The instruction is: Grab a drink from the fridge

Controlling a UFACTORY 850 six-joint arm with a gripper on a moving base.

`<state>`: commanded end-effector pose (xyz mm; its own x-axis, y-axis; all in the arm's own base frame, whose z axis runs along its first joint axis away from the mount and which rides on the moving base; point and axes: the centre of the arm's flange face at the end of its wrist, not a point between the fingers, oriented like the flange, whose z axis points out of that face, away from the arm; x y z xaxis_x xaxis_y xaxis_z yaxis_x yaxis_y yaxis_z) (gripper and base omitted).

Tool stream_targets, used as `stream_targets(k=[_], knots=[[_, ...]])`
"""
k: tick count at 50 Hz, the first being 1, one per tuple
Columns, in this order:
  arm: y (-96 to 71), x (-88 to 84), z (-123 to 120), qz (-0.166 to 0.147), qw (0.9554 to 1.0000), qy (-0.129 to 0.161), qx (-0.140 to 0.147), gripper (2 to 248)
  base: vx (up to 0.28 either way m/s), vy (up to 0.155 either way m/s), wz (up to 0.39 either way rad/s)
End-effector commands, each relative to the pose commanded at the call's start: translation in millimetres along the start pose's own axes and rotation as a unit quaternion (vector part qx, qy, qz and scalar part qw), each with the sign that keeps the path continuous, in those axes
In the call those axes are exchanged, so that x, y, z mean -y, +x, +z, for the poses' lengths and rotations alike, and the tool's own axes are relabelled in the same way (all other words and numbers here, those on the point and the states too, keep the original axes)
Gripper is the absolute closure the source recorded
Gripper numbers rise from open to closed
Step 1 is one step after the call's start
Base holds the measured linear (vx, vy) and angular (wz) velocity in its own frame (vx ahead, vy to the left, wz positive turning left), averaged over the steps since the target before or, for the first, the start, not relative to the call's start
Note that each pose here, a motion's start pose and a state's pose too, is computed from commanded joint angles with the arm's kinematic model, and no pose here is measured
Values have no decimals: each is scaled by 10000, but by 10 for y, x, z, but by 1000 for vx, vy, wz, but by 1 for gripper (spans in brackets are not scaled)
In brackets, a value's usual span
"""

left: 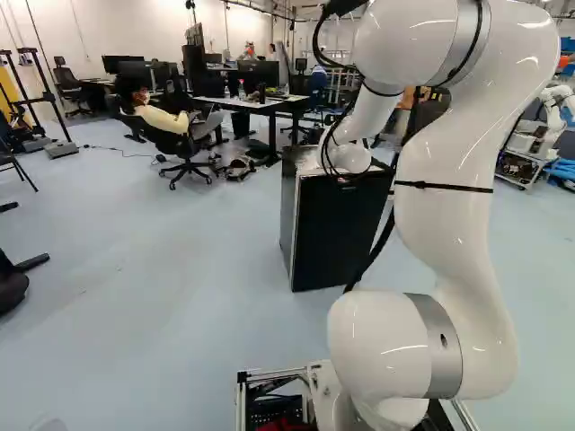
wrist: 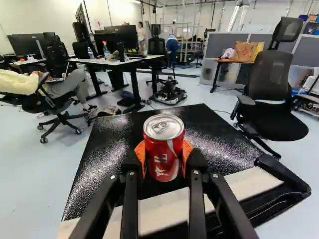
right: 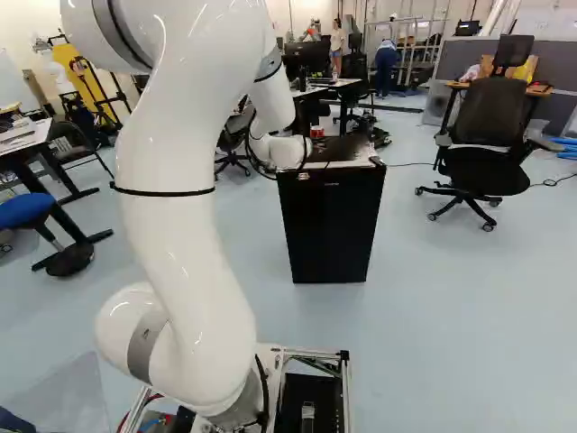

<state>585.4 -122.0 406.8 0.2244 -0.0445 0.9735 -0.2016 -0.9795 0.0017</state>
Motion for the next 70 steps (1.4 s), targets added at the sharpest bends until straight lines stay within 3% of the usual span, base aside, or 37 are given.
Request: stream_targets(k=[35,70], knots=[[-31,121,-321,-24,9999,103,52,157,0,0,0],[-201,362,-1147,-87,9992,357,182,157,0,0,0]])
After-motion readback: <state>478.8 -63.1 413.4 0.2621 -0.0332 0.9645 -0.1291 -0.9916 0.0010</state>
